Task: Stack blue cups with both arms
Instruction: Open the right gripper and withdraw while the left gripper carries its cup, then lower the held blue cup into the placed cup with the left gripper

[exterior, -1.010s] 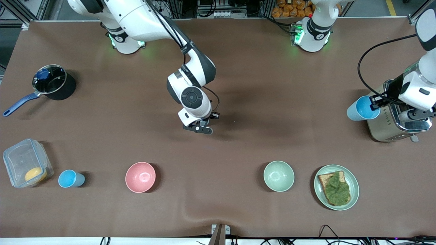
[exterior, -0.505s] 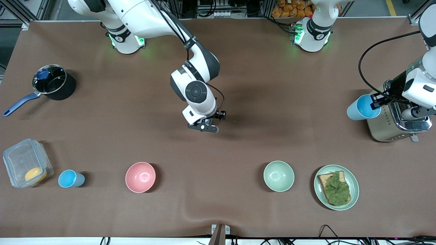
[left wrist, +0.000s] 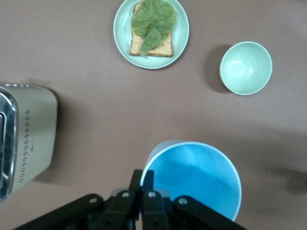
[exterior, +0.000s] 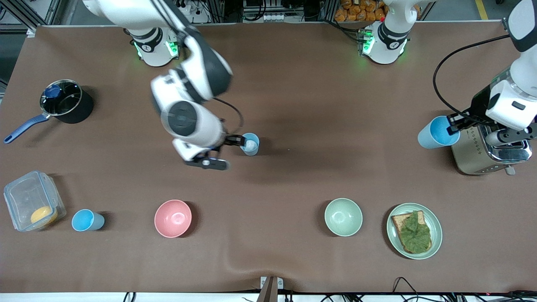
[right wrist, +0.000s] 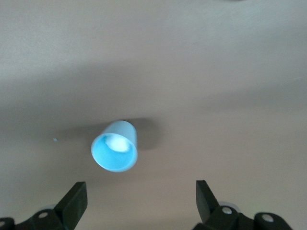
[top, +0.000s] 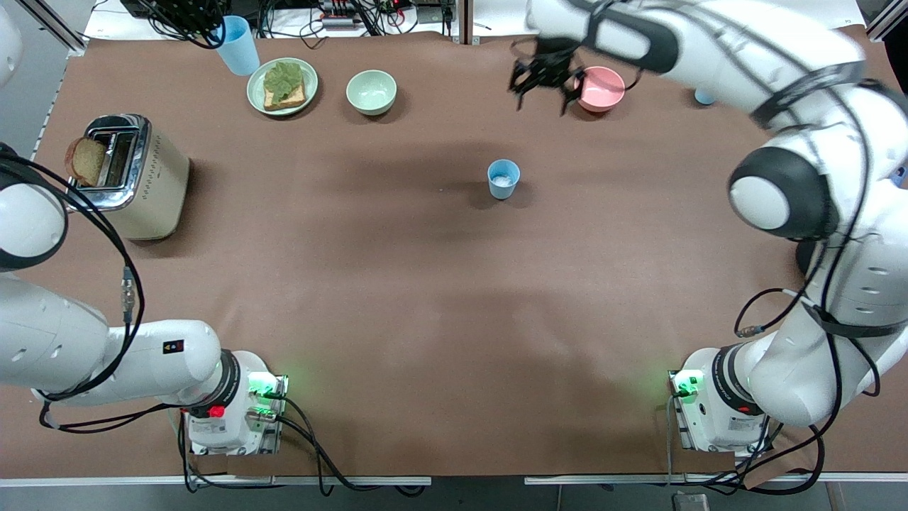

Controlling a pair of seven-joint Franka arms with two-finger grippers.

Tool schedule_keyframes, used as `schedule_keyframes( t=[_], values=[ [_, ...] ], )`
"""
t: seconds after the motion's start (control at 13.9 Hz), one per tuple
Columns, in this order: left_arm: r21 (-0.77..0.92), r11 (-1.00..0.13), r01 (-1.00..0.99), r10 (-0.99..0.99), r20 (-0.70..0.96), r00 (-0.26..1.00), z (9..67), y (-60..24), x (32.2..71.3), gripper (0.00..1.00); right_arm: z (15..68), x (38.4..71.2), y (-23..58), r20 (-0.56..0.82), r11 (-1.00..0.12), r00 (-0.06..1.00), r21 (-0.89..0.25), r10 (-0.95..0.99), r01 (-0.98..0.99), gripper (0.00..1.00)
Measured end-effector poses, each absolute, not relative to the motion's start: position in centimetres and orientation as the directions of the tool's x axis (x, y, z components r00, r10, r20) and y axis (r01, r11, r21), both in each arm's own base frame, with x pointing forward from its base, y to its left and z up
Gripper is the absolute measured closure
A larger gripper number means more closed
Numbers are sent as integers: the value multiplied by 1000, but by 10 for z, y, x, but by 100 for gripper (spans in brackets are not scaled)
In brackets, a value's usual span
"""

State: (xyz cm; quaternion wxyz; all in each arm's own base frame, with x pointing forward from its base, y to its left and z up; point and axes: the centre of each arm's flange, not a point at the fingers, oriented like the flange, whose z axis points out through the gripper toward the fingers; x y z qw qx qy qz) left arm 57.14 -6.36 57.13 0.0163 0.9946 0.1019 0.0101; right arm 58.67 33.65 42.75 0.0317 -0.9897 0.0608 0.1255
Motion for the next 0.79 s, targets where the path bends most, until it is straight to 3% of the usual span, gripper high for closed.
schedule_keyframes(
  t=[0.43, 0.79],
  values=[
    [61, -981, 183, 183, -18, 983, 603, -193, 534, 97, 505, 596, 222, -232, -999, 972, 13, -38, -36, 0],
    [110, -964, 242, 231, -104, 967, 576, -267, 521, 97, 531, 602, 86, -214, -989, 966, 5, -144, -147, 0]
  ],
)
